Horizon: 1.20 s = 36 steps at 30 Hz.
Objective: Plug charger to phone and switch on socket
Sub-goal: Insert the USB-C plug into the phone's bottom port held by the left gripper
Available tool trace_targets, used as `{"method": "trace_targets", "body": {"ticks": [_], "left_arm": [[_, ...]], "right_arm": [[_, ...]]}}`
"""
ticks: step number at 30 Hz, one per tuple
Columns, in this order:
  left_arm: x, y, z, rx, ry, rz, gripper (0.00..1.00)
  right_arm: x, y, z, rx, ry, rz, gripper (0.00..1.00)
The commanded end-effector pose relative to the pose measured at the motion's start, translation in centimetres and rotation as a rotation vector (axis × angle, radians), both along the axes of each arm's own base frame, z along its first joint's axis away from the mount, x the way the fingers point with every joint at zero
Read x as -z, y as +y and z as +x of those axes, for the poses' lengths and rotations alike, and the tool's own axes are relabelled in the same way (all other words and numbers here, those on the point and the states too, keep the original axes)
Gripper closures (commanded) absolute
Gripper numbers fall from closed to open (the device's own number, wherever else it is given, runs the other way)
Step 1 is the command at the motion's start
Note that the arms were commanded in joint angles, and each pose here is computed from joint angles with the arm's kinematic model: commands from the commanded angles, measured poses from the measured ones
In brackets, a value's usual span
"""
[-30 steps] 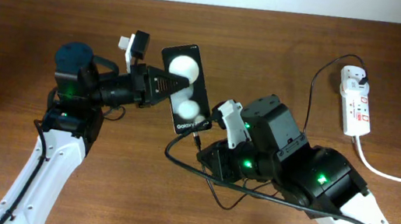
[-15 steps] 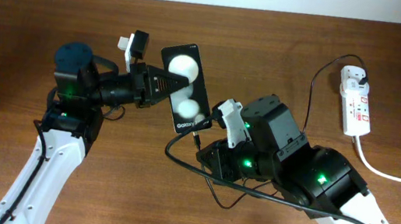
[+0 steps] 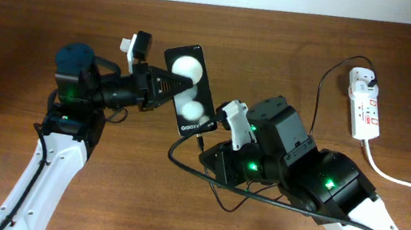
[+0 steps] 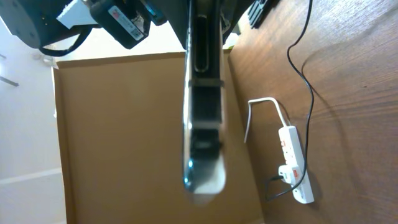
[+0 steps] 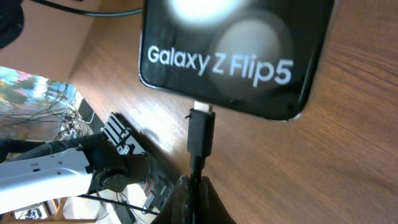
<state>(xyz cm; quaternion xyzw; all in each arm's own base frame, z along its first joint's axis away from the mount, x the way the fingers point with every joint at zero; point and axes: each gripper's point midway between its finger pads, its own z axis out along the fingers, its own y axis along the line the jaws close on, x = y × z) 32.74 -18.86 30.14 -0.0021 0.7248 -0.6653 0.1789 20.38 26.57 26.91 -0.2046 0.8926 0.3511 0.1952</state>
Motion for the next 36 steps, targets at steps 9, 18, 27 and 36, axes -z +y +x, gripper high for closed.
{"method": "trace_targets", "body": {"ticks": [9,18,27,36], "left_arm": [[-1.3,-1.2,-2.8,0.158,-0.118,-0.004,1.0],[-1.5,-1.5,-4.6,0.266,-0.156,-0.017,1.0],[-1.2,-1.3,-2.2,0.124,-0.154,0.011,1.0],[-1.1,-1.1,-1.1,0.06,-0.092,0.008,1.0]], "right_arm": [[-1.3,1.0,1.9,0.028,-0.094,0.045,0.96],[-2.8,1.2,3.3,0.046,-0.188,0.063,0.96],[-1.7,0.6,2.5,0.044,-0.138,0.023,0.79],[0.0,0.6,1.4,0.114,-0.206,-0.141,0.89]]}}
